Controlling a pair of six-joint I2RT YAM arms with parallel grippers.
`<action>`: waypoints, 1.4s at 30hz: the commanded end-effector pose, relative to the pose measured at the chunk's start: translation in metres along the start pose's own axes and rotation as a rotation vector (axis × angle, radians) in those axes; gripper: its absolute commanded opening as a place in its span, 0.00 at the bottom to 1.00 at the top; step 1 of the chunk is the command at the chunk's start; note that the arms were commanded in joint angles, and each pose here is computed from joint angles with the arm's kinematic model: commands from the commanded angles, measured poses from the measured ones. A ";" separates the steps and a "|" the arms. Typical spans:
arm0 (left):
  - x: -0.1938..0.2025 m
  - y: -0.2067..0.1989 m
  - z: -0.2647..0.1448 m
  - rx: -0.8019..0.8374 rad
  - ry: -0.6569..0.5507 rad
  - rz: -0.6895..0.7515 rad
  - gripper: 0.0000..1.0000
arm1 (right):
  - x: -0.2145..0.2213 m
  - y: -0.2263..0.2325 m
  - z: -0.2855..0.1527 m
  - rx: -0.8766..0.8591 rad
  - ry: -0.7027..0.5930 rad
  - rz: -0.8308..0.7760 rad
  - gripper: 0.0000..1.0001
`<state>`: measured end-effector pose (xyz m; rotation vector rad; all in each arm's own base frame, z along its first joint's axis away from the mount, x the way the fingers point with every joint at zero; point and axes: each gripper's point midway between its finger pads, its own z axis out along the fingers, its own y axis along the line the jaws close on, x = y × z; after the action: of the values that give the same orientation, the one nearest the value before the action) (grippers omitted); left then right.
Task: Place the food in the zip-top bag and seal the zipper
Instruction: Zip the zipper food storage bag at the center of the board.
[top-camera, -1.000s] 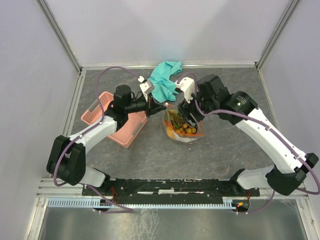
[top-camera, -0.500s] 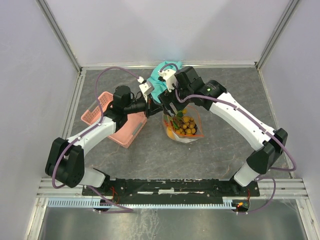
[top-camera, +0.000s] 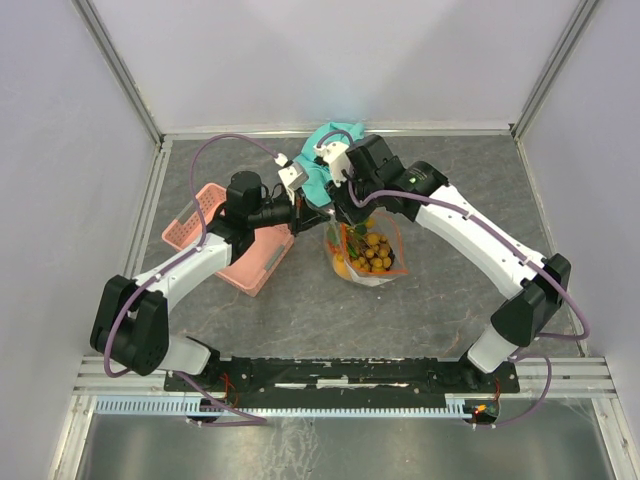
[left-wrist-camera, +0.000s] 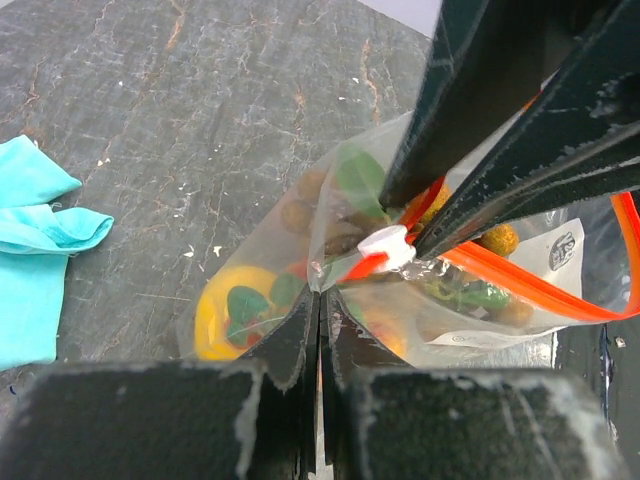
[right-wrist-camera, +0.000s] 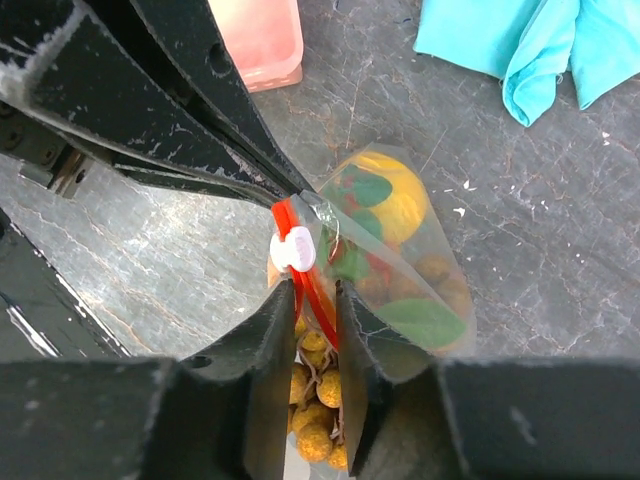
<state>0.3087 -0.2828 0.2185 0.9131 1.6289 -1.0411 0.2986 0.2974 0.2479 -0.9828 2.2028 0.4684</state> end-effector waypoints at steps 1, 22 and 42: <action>-0.030 -0.002 -0.005 -0.013 -0.055 0.047 0.03 | -0.005 -0.001 0.003 0.008 -0.024 -0.022 0.24; -0.043 -0.016 -0.014 0.122 -0.066 0.202 0.53 | -0.021 0.016 -0.021 -0.099 -0.083 -0.146 0.02; -0.023 -0.020 -0.008 0.336 -0.027 0.226 0.45 | -0.022 0.020 -0.022 -0.127 -0.096 -0.181 0.02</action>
<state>0.2901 -0.2803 0.2309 1.1945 1.4285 -1.1757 0.2845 0.3048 0.2467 -1.1988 2.1086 0.5352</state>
